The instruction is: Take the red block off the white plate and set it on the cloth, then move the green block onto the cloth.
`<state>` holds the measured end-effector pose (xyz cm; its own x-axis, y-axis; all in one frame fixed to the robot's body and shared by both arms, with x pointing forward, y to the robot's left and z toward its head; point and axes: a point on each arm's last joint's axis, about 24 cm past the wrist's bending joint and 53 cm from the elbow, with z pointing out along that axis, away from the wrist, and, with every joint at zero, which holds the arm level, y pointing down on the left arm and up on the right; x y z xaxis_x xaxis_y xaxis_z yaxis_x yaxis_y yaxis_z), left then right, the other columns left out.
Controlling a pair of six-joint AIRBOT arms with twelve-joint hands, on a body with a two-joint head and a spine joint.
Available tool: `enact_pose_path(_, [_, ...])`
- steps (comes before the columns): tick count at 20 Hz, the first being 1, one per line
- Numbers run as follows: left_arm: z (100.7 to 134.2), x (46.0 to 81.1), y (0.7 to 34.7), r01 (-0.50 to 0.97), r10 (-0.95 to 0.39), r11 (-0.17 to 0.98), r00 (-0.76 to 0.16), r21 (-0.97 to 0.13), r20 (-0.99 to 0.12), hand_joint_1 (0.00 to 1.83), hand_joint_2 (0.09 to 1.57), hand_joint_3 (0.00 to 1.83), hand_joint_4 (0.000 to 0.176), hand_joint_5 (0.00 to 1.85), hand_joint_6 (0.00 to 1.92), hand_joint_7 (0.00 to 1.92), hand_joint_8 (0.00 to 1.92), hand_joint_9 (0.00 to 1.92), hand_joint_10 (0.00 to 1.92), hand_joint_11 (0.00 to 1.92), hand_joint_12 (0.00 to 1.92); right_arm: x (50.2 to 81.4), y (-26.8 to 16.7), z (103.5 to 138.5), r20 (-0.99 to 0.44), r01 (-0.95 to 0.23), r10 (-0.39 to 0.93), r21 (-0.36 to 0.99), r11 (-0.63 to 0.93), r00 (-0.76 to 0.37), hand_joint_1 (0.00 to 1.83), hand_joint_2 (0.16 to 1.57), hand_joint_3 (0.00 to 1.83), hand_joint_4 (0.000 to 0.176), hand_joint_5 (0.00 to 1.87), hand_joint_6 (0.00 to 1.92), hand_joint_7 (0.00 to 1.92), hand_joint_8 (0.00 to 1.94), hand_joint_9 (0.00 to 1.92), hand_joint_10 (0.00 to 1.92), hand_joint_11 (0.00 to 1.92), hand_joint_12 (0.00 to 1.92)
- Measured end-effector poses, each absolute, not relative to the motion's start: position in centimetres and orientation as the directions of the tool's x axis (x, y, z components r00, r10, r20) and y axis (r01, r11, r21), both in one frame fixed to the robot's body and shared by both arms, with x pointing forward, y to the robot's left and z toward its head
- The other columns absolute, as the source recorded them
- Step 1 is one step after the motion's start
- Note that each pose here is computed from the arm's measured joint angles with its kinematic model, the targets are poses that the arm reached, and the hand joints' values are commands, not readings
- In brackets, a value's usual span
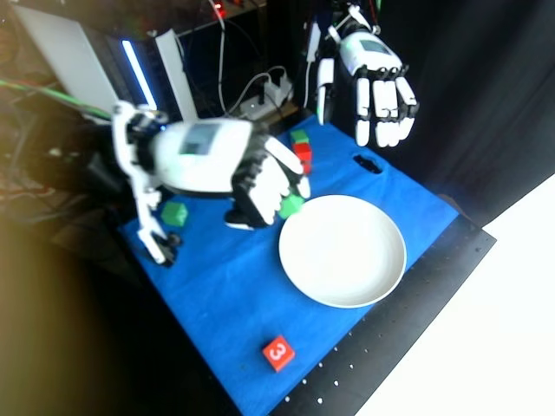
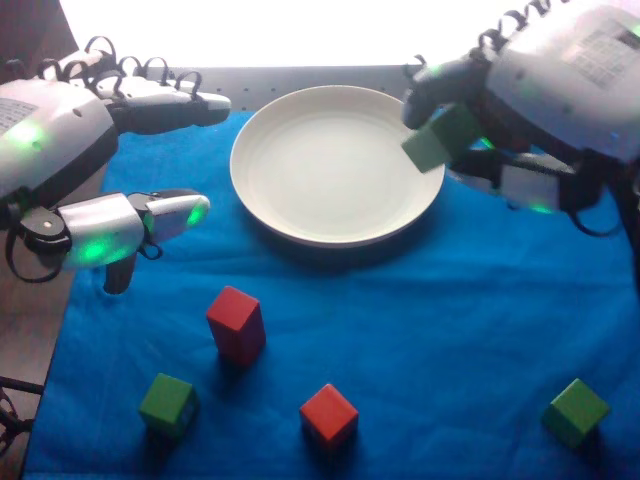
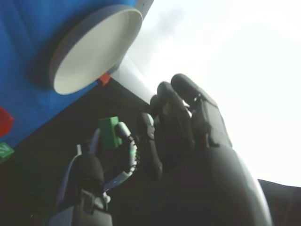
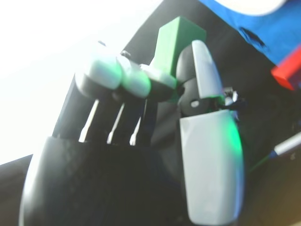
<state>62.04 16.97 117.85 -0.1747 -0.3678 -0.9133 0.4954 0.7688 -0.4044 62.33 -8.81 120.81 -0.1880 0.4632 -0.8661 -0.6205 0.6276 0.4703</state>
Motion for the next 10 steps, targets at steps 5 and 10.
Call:
enact_pose_path(5, [118.0,62.0,17.2,0.492,-0.369,0.771,-0.170,-0.403,-0.914,0.53,1.22,0.00,0.086,0.46,0.00,0.42,0.01,0.45,0.01,0.02,1.16,59.8,-9.2,121.0,-0.850,-0.632,0.494,0.487,0.603,-0.183,1.20,1.06,0.00,0.000,1.12,0.78,1.29,1.83,1.36,1.92,1.41,1.92])
enact_pose_path(10, [118.2,62.0,17.3,0.493,-0.378,0.769,-0.162,-0.407,-0.911,0.46,1.22,0.00,0.116,0.46,0.00,0.42,0.00,0.44,0.00,0.02,1.14,58.0,-8.7,119.8,-0.825,-0.619,0.508,0.538,0.572,-0.248,1.28,1.10,0.00,0.000,0.99,0.73,1.05,1.22,1.28,1.42,1.23,1.68])
